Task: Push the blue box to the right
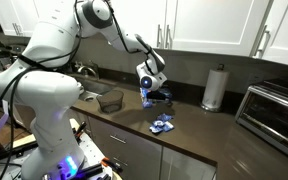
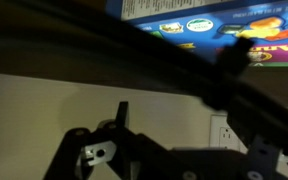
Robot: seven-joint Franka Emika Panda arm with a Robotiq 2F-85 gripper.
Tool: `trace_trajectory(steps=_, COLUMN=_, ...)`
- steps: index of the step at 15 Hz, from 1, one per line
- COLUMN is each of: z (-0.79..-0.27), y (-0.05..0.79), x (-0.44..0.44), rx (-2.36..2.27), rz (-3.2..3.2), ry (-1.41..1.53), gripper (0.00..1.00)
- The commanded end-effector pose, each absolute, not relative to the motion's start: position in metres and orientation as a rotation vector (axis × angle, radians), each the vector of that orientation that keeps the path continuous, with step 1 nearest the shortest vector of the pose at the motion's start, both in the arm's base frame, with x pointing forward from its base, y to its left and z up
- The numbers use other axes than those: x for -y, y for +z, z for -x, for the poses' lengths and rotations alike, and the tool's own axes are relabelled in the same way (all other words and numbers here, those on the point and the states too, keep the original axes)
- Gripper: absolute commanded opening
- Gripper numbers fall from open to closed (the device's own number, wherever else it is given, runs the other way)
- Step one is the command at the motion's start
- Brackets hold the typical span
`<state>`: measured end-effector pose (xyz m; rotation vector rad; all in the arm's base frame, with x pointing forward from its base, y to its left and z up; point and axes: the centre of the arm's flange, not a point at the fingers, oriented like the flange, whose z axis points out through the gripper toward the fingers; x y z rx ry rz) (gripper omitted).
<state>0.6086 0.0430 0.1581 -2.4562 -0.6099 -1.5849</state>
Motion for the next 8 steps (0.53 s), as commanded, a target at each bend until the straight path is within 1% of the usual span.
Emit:
trace_trajectory(steps=1, z=-0.613, y=0.129, x=-0.056, rx=0.596, rz=2.424, ry=-1.642, gripper=1.00)
trace_trajectory(steps=8, z=-0.626, y=0.109, x=-0.055, rx=0.582, rz=2.398, ry=-1.666, gripper=1.00)
